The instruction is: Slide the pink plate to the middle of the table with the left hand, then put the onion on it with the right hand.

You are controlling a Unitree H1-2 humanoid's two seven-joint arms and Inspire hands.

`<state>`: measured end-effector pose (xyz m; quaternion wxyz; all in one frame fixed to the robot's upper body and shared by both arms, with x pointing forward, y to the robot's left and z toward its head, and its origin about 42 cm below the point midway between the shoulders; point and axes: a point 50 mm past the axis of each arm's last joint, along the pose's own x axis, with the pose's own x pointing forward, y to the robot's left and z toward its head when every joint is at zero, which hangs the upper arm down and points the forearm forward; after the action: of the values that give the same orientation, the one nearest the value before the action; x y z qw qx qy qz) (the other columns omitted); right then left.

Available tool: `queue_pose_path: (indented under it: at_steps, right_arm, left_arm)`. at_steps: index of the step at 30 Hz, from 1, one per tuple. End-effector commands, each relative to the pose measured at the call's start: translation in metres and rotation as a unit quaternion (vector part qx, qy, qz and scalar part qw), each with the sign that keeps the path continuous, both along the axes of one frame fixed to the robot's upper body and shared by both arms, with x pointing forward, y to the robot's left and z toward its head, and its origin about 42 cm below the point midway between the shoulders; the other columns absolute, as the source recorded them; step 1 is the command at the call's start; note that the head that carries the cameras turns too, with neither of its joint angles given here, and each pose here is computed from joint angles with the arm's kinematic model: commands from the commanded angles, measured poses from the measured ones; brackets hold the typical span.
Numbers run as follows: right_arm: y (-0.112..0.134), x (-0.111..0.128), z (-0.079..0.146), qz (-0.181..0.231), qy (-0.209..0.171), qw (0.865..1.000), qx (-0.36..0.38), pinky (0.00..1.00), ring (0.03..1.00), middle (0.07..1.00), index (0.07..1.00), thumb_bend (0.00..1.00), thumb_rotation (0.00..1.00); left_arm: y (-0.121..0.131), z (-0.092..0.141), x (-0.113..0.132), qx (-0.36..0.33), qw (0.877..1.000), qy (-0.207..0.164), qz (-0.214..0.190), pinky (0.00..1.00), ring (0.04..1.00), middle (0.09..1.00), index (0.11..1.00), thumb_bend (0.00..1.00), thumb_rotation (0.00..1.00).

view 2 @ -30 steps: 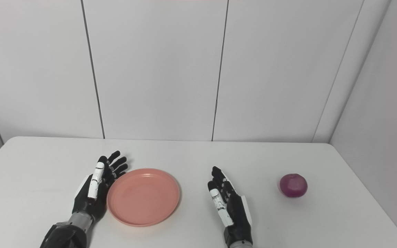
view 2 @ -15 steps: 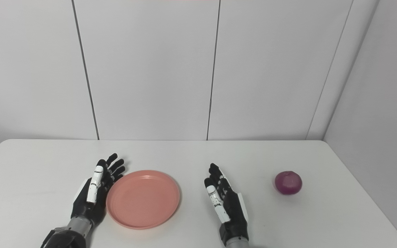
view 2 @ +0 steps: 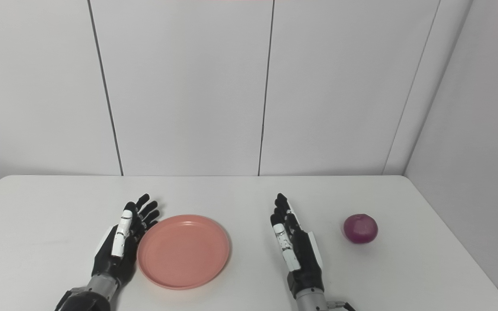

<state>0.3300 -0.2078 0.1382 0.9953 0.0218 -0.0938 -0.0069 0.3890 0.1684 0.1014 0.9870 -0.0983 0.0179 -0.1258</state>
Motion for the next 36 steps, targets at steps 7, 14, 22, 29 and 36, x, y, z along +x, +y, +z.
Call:
queue_pose_path:
  at_steps: [7, 14, 22, 29, 36]
  right_arm:
    - [-0.018, 0.016, 0.043, -0.024, -0.085, 0.996, 0.007, 1.0, 0.977, 0.96, 0.969, 0.52, 0.8]
    - [-0.032, 0.02, 0.052, -0.038, -0.093, 0.995, -0.006, 1.0, 0.992, 0.966, 0.966, 0.54, 0.73]
    - [-0.053, 0.026, 0.062, -0.083, -0.103, 0.989, -0.06, 1.0, 0.985, 0.959, 0.972, 0.55, 0.67]
    - [-0.068, 0.028, 0.075, -0.141, -0.102, 0.971, -0.161, 0.91, 0.934, 0.937, 0.957, 0.63, 0.59]
    - [-0.086, 0.03, 0.085, -0.175, -0.095, 0.949, -0.243, 0.89, 0.922, 0.931, 0.95, 0.7, 0.44]
  left_arm:
    - [-0.015, -0.006, -0.01, 0.0, 1.0, 0.01, -0.013, 0.94, 0.937, 0.936, 0.932, 0.56, 1.0]
    - [-0.025, -0.003, -0.014, 0.002, 1.0, 0.012, -0.01, 0.93, 0.938, 0.929, 0.929, 0.55, 1.0]
    - [-0.026, -0.005, -0.018, 0.006, 1.0, 0.01, -0.009, 0.92, 0.932, 0.925, 0.917, 0.54, 1.0]
    - [-0.02, -0.006, -0.018, 0.006, 1.0, 0.013, -0.011, 0.92, 0.937, 0.931, 0.925, 0.54, 1.0]
    - [-0.017, -0.006, -0.017, 0.002, 1.0, 0.012, -0.015, 0.93, 0.935, 0.933, 0.928, 0.53, 1.0]
